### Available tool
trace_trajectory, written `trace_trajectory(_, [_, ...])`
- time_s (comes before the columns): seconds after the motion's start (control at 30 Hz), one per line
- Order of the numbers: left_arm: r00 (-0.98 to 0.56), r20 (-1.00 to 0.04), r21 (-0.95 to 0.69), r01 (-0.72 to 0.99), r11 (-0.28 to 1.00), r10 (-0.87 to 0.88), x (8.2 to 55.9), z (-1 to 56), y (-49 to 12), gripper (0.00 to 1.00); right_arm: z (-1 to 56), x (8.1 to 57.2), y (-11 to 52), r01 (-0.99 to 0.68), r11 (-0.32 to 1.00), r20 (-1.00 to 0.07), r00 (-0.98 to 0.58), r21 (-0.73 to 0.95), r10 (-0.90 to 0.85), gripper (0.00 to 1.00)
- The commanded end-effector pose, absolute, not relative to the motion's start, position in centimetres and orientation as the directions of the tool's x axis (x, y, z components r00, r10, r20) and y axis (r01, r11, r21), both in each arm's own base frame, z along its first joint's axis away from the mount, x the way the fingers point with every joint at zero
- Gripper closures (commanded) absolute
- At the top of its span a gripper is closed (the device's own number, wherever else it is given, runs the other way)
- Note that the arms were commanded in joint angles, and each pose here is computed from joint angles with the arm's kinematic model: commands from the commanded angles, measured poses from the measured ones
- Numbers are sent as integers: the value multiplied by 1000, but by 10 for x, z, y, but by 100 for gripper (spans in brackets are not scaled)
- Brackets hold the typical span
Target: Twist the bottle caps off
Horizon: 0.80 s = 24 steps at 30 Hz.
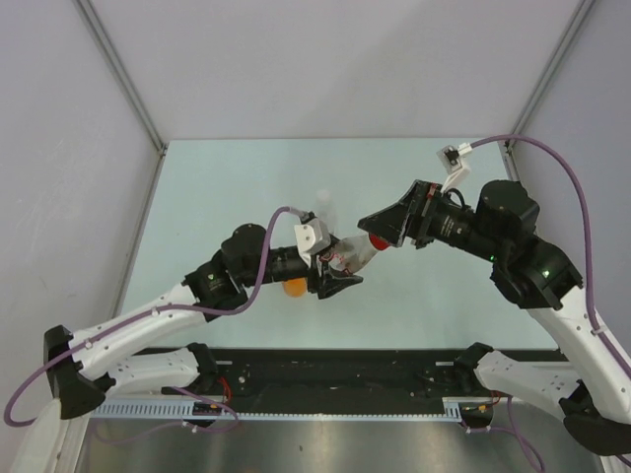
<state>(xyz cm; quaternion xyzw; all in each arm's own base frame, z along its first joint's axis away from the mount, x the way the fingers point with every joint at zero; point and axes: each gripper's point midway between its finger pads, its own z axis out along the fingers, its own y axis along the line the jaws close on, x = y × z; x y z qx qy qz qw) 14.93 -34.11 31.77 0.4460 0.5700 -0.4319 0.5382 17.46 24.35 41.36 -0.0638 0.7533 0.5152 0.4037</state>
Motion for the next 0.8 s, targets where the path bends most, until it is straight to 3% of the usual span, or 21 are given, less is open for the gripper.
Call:
trace_trajectory(0.0, [-70, -995, -72, 997, 24, -72, 124, 362, -335, 100, 457, 172, 227, -659, 488, -820, -473, 572, 321, 5])
trace_trajectory(0.13, [-101, -989, -98, 995, -37, -103, 126, 371, -325, 100, 475, 173, 205, -715, 564, -908, -281, 415, 312, 2])
trace_trajectory(0.3, [-102, -983, -98, 995, -35, -153, 136, 376, -322, 100, 486, 168, 191, -738, 575, -918, -155, 354, 366, 0])
trace_trajectory(0.33, [-104, -981, -111, 993, 33, -166, 150, 381, -323, 100, 485, 170, 189, -719, 584, -909, -166, 376, 382, 0])
trace_trajectory(0.4, [-132, -980, -147, 985, 91, -148, 166, 372, -329, 100, 483, 177, 185, -667, 598, -880, -202, 446, 430, 23])
trace_trajectory(0.47, [-104, -984, -133, 969, 209, -146, 184, 368, -333, 100, 482, 180, 190, -640, 559, -835, -267, 527, 481, 36])
trace_trajectory(0.53, [-49, -991, -85, 949, 303, -126, 188, 365, -340, 100, 481, 185, 194, -610, 536, -798, -308, 584, 518, 37])
trace_trajectory(0.57, [10, -995, -33, 908, 418, -98, 205, 362, -336, 100, 479, 189, 198, -593, 526, -780, -333, 610, 530, 34])
trace_trajectory(0.77, [35, -997, -19, 782, 624, -74, 236, 360, -325, 100, 471, 206, 199, -482, 523, -705, -372, 703, 604, 33])
